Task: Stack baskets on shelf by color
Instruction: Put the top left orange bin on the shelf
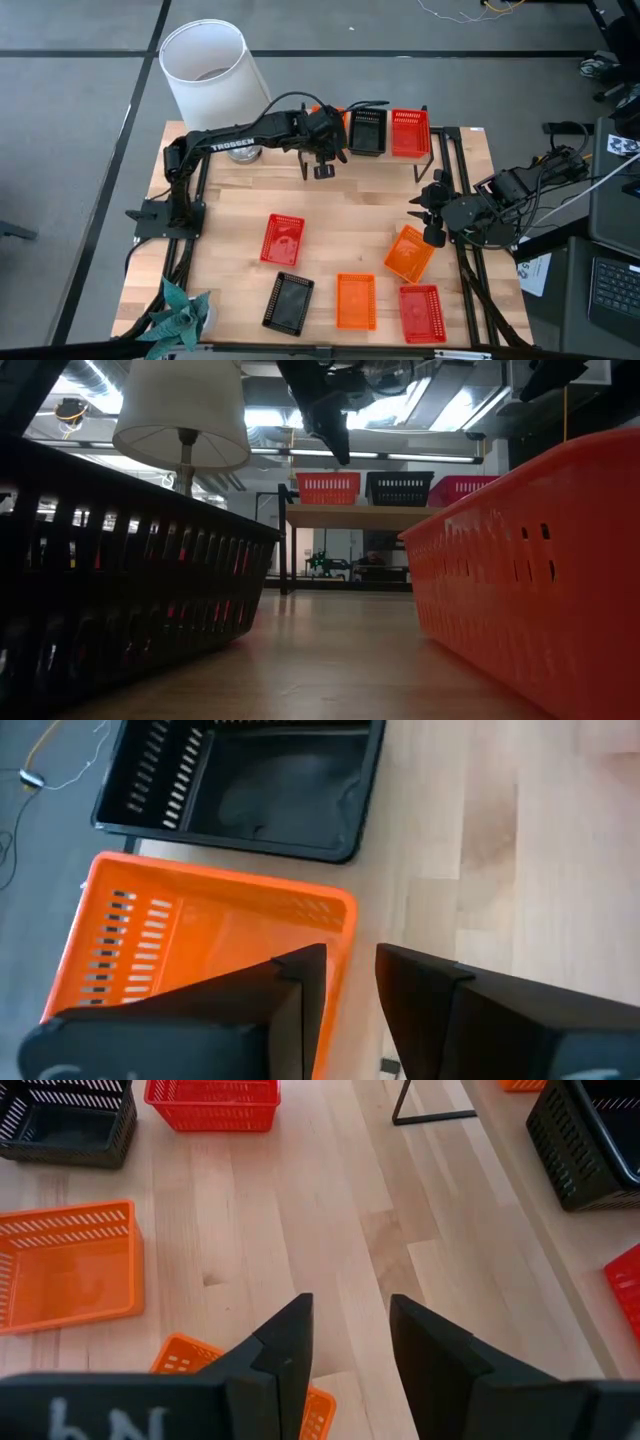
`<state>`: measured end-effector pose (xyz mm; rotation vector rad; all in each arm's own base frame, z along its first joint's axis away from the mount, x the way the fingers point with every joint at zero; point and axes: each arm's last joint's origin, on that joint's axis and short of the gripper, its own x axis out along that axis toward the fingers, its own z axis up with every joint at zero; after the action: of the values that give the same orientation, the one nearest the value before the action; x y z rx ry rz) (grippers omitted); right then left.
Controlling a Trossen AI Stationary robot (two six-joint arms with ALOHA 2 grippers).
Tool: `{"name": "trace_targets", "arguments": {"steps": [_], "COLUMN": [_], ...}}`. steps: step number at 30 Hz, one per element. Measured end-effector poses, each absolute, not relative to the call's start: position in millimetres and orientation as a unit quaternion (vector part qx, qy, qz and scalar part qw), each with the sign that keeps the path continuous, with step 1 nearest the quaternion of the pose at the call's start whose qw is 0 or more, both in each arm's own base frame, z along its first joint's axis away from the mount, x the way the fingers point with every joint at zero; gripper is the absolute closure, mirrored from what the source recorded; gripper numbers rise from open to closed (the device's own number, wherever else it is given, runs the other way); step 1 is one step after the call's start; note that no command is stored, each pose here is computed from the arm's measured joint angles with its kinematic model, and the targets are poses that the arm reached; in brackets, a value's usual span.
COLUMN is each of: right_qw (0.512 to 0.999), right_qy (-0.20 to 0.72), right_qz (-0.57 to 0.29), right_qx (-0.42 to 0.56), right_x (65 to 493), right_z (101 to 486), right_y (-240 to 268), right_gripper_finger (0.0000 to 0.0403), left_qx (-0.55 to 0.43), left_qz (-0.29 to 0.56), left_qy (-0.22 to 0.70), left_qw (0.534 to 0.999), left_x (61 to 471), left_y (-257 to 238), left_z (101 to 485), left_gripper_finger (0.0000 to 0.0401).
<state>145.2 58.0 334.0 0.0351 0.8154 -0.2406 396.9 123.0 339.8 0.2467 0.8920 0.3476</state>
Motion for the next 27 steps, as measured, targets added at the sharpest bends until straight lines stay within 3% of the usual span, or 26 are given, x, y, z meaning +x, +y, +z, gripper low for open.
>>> {"name": "trace_targets", "arguments": {"steps": [5, 10, 19, 27], "right_qw": [0.911, 0.911, 0.910, 0.907], "right_qy": [0.396, 0.396, 0.398, 0.404], "right_qz": [-0.117, -0.117, -0.117, -0.118], "right_qx": [0.017, 0.017, 0.017, 0.012], "right_x": [145.2, 145.2, 144.5, 143.6], "right_z": [334.0, 334.0, 333.8, 333.1], "right_y": [58.0, 58.0, 57.7, 57.2], "right_gripper_finger": [0.0268, 0.0268, 0.0268, 0.0268], "left_qx": [0.130, 0.174, 0.160, 0.169], "left_qz": [0.175, 0.197, 0.200, 0.192], "left_qy": [0.395, 0.410, 0.445, 0.415], "left_qw": [0.892, 0.874, 0.858, 0.873], "left_x": [401.6, 398.1, 410.5, 419.5], "left_y": [125.1, 135.1, 156.9, 148.4], "left_z": [345.1, 345.5, 312.4, 314.9], "left_gripper_finger": [0.0317, 0.0317, 0.0317, 0.0317]}}
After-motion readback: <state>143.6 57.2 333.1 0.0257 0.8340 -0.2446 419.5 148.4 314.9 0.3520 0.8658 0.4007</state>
